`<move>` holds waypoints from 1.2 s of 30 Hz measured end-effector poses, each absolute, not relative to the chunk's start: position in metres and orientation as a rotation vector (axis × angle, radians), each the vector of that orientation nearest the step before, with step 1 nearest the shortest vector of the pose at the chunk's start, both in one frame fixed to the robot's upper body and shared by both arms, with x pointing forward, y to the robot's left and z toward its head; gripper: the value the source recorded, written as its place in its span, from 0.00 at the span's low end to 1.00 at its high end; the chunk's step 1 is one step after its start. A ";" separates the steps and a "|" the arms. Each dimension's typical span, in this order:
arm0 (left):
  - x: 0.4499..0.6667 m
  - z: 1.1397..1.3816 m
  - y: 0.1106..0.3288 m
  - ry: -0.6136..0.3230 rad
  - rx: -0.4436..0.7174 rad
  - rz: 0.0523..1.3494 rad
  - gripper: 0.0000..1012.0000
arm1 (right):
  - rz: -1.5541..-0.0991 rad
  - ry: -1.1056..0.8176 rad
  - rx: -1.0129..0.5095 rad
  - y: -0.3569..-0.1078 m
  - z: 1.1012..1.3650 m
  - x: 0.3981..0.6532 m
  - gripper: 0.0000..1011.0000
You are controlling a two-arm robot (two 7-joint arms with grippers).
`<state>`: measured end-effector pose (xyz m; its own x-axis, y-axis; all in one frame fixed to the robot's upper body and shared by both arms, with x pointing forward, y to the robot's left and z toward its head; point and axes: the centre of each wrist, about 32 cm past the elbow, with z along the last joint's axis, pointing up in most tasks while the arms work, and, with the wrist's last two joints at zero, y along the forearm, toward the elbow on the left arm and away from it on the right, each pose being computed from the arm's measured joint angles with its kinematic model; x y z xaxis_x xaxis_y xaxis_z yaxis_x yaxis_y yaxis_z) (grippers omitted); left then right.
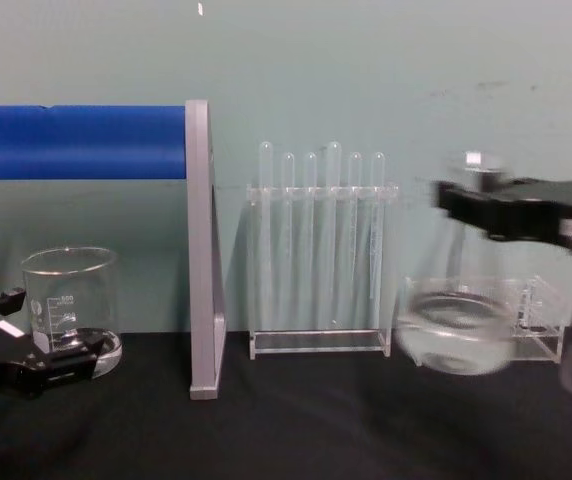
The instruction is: Grasp the erlenmeyer flask with one hand, shake it three times, then place it back.
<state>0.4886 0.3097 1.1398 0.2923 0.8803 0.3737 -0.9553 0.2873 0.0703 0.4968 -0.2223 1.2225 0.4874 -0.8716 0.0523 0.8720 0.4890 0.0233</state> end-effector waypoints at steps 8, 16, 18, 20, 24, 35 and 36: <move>0.489 1.140 0.310 -0.285 0.305 1.248 0.99 | -1.243 -0.051 -0.027 -0.249 1.223 0.476 0.44; 0.489 1.140 0.310 -0.285 0.304 1.248 0.99 | -1.244 -0.048 -0.027 -0.249 1.222 0.475 0.44; 0.489 1.140 0.310 -0.285 0.304 1.248 0.99 | -1.215 -0.047 -0.027 -0.245 1.222 0.478 0.44; 0.489 1.140 0.310 -0.285 0.304 1.248 0.99 | -1.182 -0.047 -0.028 -0.241 1.221 0.481 0.45; 0.489 1.140 0.310 -0.285 0.304 1.248 0.99 | -1.084 -0.052 -0.029 -0.229 1.221 0.489 0.44; 0.489 1.140 0.310 -0.285 0.304 1.248 0.99 | -0.767 -0.064 -0.031 -0.183 1.218 0.508 0.44; 0.489 1.140 0.310 -0.285 0.305 1.248 0.99 | -0.752 -0.063 -0.030 -0.181 1.218 0.509 0.44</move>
